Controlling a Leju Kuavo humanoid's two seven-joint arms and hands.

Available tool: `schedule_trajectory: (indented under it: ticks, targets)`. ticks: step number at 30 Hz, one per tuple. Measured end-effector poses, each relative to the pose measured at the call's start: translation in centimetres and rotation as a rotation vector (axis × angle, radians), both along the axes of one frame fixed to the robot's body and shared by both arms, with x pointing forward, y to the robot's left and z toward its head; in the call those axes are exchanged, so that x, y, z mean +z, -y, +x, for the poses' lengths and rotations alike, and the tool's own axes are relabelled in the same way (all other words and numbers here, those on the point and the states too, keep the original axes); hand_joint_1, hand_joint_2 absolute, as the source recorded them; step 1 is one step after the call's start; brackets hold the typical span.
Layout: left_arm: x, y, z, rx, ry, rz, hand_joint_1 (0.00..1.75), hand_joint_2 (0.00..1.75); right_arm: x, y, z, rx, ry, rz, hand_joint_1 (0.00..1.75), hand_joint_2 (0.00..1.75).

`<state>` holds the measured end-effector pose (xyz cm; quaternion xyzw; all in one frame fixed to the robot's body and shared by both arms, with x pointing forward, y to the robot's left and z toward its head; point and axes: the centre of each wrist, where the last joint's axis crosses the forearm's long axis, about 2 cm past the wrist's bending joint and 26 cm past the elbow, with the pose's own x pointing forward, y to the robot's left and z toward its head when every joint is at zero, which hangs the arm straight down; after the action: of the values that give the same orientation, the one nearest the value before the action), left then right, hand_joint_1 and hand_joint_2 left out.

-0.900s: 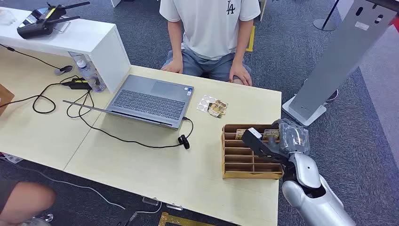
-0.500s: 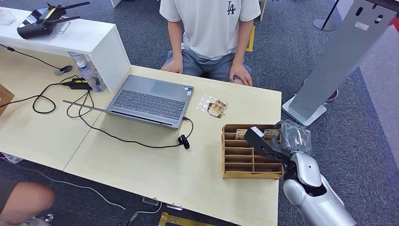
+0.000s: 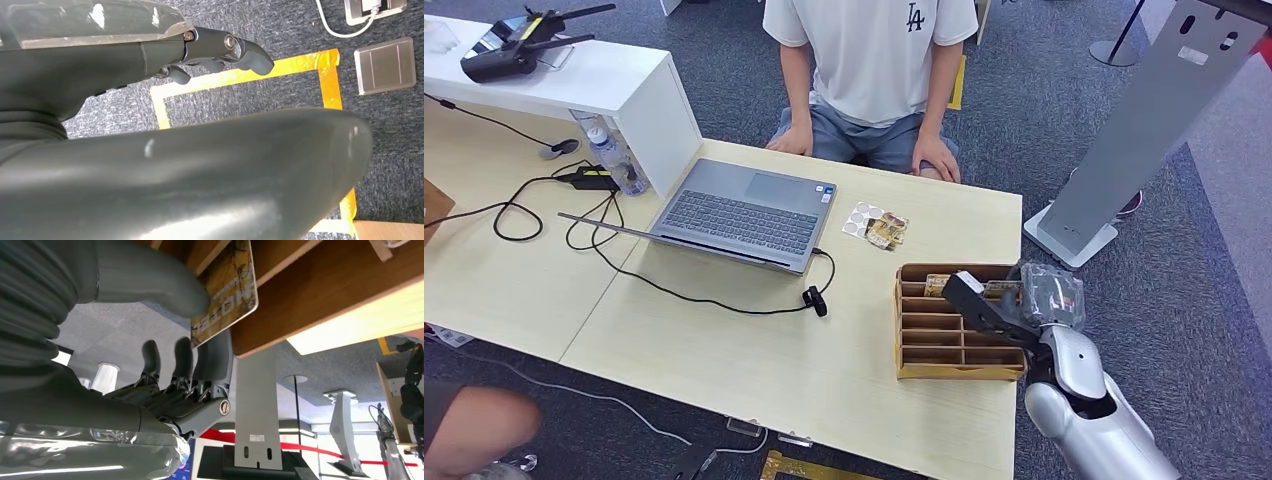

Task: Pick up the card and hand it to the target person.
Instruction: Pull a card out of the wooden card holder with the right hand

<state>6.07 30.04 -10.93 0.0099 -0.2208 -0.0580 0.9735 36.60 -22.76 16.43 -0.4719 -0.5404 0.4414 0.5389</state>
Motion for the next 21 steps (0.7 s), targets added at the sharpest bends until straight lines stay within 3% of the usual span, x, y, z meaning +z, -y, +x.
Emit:
schedule_trajectory:
  ticks: [21]
  targets:
    - [0.0, 0.03, 0.01, -0.011, 0.013, -0.013, 0.0, 0.0, -0.09, -0.26, -0.03, 0.03, 0.007, -0.009, 1.4, 1.75]
